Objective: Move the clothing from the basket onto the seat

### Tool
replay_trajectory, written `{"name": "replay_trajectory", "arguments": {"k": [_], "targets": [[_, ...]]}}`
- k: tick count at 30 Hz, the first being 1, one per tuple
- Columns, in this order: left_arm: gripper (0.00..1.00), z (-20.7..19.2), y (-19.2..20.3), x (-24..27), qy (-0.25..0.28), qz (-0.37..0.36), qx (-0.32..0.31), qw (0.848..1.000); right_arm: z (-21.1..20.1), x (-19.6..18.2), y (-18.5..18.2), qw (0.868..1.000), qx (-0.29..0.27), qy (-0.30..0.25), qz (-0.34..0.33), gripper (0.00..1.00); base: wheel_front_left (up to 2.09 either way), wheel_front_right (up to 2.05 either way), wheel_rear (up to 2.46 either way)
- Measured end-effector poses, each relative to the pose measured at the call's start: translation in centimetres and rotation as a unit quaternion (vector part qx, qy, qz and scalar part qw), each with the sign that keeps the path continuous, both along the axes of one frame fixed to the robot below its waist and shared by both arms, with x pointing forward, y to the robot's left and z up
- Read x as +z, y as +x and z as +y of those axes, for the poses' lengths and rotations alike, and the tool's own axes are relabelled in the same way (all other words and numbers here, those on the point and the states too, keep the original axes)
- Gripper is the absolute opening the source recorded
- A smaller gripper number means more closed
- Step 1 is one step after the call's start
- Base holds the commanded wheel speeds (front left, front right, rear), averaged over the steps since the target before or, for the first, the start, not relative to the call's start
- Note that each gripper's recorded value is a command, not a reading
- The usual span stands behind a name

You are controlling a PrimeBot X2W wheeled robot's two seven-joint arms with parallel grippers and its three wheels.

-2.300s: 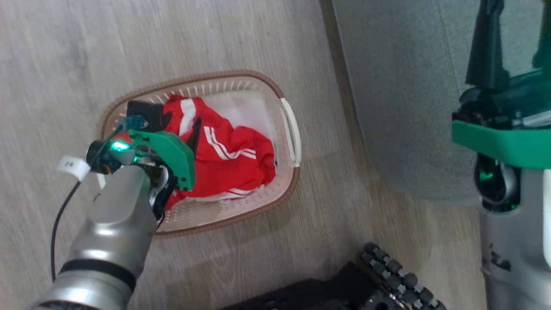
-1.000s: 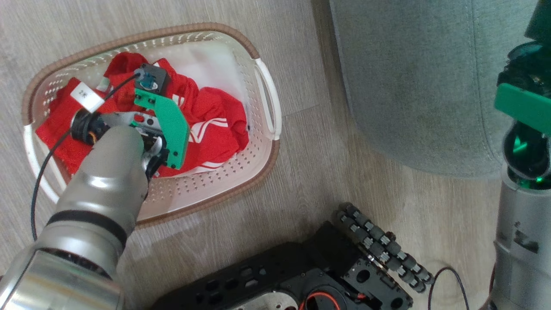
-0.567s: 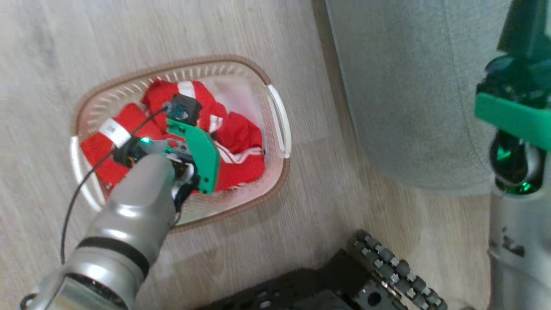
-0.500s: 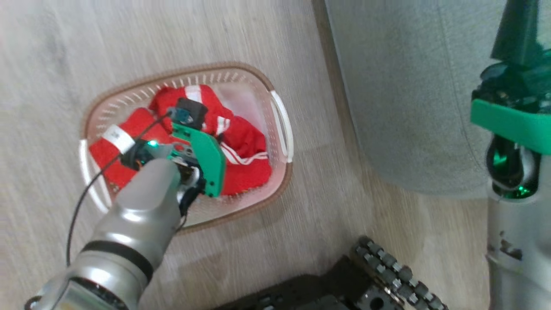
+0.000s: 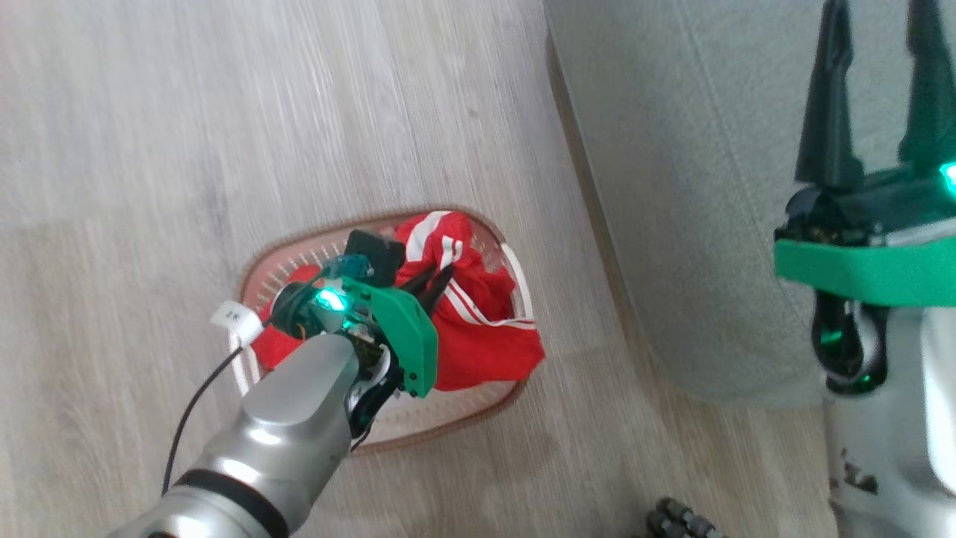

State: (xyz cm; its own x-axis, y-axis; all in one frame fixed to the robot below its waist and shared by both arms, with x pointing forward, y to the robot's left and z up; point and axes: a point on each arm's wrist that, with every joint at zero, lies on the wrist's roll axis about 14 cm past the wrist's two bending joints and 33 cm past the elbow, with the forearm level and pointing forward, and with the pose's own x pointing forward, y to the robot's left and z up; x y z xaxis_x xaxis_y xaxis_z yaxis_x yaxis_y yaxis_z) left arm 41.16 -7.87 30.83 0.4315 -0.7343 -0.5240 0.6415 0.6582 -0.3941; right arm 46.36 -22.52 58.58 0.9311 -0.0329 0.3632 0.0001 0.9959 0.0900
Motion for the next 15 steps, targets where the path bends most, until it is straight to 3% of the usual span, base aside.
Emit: {"name": "replay_trajectory", "arguments": {"k": [10,15], "targets": [[0.0,0.4,0.1,8.5,-0.057,-0.102,0.023,0.993,0.4,1.4,-4.6,1.0,0.005,0.021,-0.004,1.0,0.0,0.0,0.0],[0.0,0.7,0.2,14.5,-0.088,-0.178,0.035,0.979,1.1,2.0,-6.9,0.999,0.019,0.026,-0.009,1.0,0.0,0.0,0.0]]}}
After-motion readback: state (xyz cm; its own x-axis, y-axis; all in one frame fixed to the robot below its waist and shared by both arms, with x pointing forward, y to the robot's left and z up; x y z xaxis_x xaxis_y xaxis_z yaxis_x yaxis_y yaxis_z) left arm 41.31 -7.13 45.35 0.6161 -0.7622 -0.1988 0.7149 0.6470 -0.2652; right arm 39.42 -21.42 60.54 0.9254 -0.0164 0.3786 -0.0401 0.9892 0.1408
